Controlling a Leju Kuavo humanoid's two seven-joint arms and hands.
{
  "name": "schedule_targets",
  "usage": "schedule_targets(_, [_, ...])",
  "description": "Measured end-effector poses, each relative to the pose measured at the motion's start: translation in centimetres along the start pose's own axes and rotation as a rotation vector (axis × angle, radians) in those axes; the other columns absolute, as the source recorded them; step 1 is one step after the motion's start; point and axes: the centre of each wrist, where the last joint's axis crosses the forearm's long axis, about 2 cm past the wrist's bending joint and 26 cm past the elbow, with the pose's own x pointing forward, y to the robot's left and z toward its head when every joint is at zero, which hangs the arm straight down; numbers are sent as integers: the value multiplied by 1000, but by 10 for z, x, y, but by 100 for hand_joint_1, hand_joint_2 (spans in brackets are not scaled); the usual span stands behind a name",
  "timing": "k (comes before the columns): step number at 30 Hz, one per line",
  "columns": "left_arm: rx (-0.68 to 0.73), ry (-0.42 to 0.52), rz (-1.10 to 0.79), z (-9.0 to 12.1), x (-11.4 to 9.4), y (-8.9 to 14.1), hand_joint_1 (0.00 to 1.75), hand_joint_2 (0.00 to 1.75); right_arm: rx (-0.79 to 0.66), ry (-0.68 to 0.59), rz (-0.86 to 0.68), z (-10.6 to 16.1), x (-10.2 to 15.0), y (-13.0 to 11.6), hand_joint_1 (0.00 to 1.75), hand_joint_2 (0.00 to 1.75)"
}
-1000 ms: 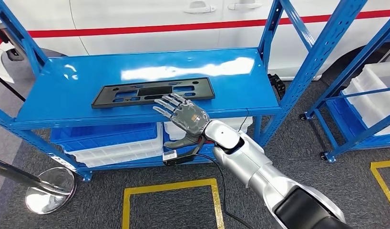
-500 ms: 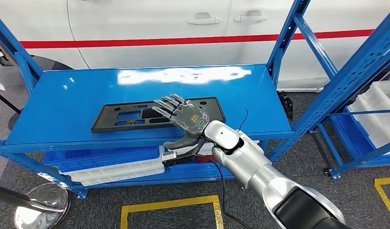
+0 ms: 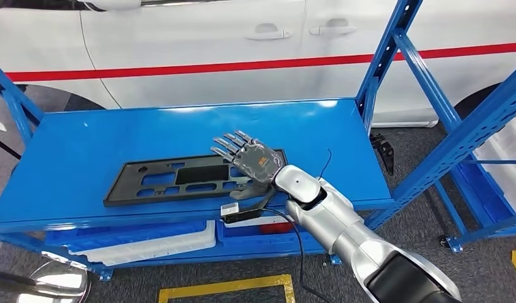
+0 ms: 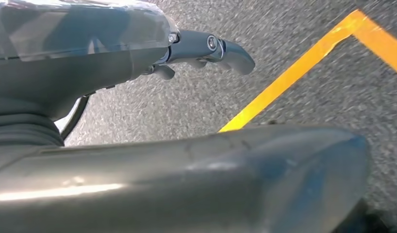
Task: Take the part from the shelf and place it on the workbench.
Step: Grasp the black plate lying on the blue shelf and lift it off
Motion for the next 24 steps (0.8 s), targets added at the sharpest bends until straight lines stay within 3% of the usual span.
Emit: schedule_targets(24, [3, 8, 8, -1, 1, 2, 0, 0, 143, 35, 190, -4, -8, 16, 4, 175])
